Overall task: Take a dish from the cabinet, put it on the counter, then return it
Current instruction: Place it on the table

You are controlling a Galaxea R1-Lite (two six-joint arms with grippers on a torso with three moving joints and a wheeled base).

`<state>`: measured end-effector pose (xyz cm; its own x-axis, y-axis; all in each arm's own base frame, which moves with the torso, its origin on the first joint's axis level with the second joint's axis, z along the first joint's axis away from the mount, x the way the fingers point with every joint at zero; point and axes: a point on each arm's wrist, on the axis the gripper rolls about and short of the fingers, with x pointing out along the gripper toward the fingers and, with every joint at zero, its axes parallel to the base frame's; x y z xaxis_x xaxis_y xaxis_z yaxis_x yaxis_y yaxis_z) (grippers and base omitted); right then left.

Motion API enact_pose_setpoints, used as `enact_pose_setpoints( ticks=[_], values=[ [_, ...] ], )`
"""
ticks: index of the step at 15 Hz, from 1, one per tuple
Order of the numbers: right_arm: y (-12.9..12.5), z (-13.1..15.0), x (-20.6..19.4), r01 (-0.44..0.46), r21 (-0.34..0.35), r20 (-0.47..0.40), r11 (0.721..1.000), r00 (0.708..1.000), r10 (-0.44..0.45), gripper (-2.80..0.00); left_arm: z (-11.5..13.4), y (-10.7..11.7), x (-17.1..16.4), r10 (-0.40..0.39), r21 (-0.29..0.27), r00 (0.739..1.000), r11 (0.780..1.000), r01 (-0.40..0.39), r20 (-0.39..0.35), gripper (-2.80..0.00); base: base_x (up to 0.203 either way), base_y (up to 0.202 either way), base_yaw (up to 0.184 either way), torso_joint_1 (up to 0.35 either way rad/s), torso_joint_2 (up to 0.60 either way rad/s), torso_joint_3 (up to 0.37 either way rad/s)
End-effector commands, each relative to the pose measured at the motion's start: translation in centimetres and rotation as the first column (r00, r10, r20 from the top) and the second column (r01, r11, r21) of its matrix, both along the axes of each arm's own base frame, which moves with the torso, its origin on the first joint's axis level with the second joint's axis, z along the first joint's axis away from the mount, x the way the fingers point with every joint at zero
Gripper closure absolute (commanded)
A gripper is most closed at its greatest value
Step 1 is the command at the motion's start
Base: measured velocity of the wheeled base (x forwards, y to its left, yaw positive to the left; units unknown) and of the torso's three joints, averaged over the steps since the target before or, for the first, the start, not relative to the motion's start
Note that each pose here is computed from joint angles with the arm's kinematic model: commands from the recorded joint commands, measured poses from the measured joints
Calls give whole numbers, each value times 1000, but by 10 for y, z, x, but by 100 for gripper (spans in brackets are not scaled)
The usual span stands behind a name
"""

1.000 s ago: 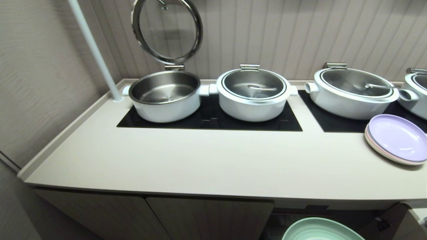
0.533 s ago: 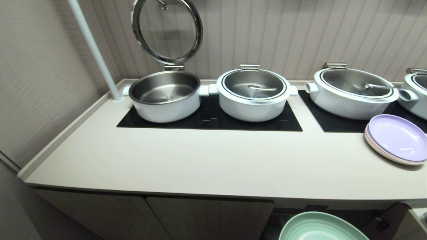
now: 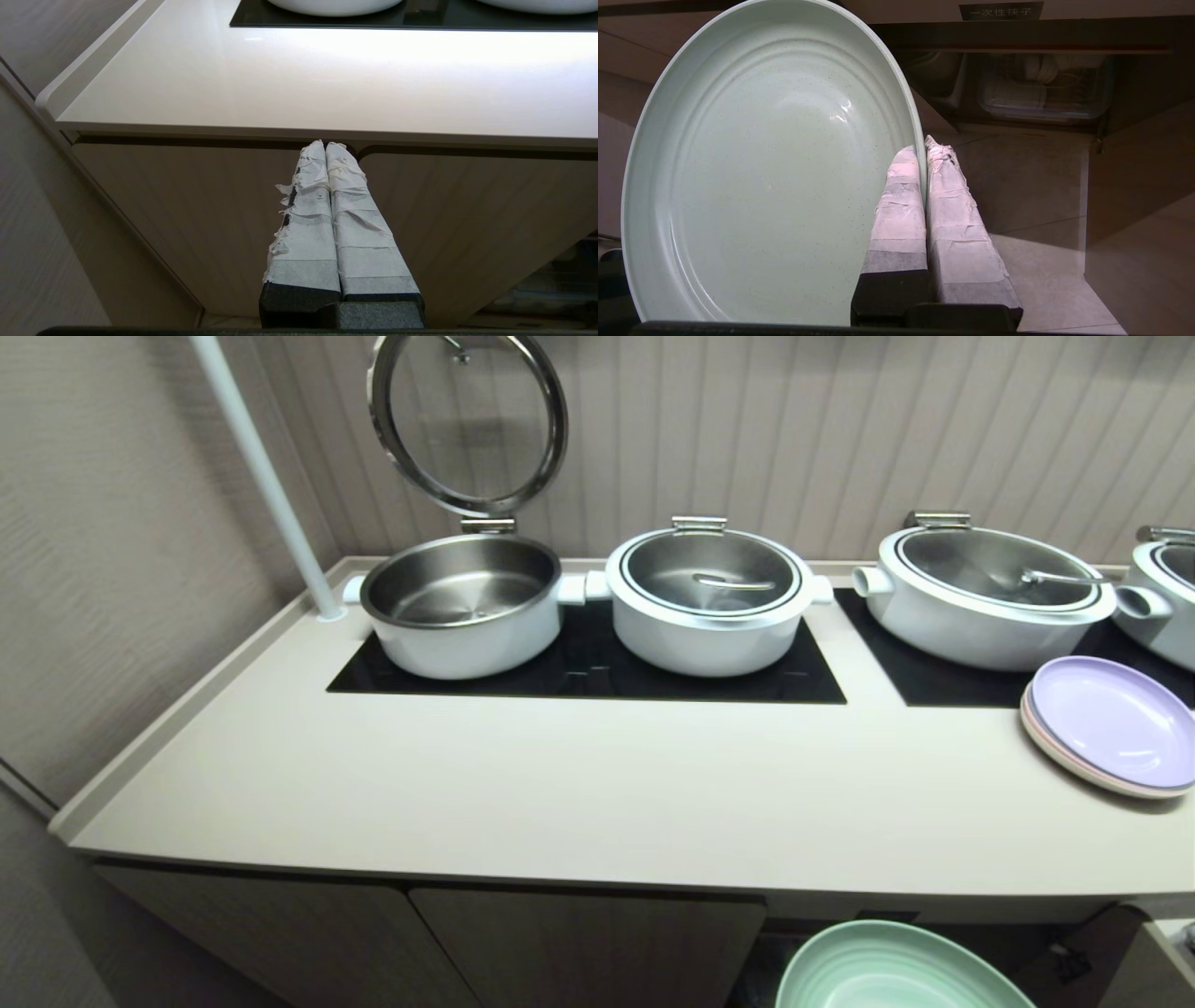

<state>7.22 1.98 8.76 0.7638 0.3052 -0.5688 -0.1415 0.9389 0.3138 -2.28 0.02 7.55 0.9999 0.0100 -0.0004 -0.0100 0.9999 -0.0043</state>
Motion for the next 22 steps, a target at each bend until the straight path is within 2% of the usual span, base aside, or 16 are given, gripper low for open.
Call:
enact_pose_setpoints(
  ticks=[1, 15, 22],
  values=[
    [0, 0, 1, 5, 5, -4, 1000, 1000, -5, 0, 0, 0, 0, 1, 0, 1000, 1000, -1, 0, 0, 0, 0, 0, 0, 0, 0],
    [4, 10, 22, 18, 8, -13, 1000, 1000, -18, 0, 0, 0, 0, 0, 0, 1000, 1000, 0, 0, 0, 0, 0, 0, 0, 0, 0],
    [12, 27, 58, 45, 40, -32, 998, 999, -44, 0, 0, 0, 0, 1, 0, 1000, 1000, -1, 0, 0, 0, 0, 0, 0, 0, 0]
  ],
)
